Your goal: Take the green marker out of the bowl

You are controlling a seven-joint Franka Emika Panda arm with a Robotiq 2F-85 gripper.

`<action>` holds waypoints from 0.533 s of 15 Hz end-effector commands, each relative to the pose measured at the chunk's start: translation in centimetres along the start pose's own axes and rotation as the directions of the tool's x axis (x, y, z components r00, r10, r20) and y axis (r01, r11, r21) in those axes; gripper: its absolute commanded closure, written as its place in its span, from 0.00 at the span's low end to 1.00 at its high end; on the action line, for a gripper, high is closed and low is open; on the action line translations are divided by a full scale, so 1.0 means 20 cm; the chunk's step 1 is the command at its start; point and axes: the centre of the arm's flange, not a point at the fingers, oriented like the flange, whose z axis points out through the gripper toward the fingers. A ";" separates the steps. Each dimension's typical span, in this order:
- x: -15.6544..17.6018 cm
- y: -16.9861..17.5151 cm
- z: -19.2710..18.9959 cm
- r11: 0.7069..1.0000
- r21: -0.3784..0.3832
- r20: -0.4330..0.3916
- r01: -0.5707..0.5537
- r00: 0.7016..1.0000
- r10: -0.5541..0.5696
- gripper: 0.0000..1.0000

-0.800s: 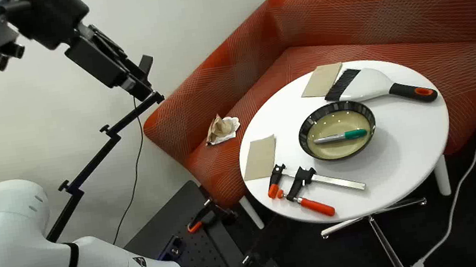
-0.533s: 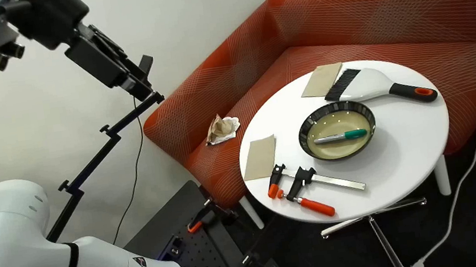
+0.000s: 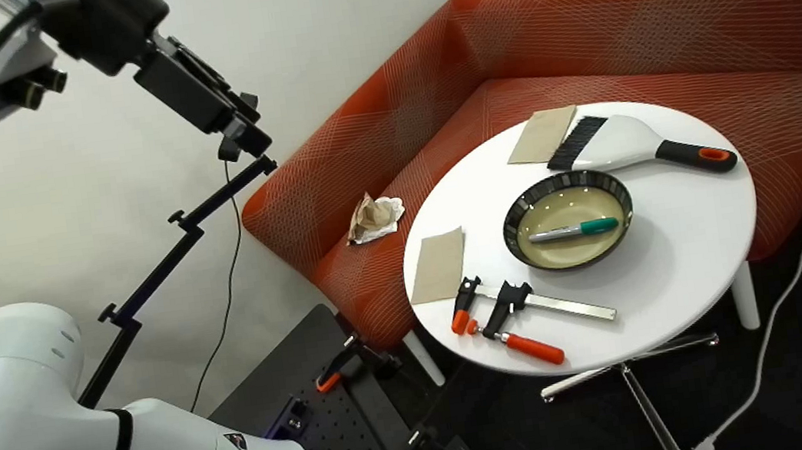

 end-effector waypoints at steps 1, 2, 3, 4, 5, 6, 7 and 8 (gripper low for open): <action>0.24 -0.15 0.11 0.996 -0.032 -0.022 -0.086 0.996 0.085 0.00; 0.31 -0.19 0.17 0.991 -0.042 -0.036 -0.123 0.992 0.122 0.00; 0.37 -0.22 0.23 0.984 -0.053 -0.038 -0.170 0.985 0.168 0.00; 0.43 -0.24 0.30 0.976 -0.062 -0.039 -0.209 0.977 0.207 0.00; 0.50 -0.25 0.39 0.965 -0.065 -0.028 -0.256 0.967 0.255 0.00; 0.55 -0.26 0.46 0.953 -0.067 -0.021 -0.294 0.956 0.294 0.00; 0.60 -0.25 0.55 0.940 -0.073 -0.009 -0.332 0.943 0.332 0.00; 0.66 -0.25 0.64 0.926 -0.082 0.003 -0.368 0.929 0.369 0.00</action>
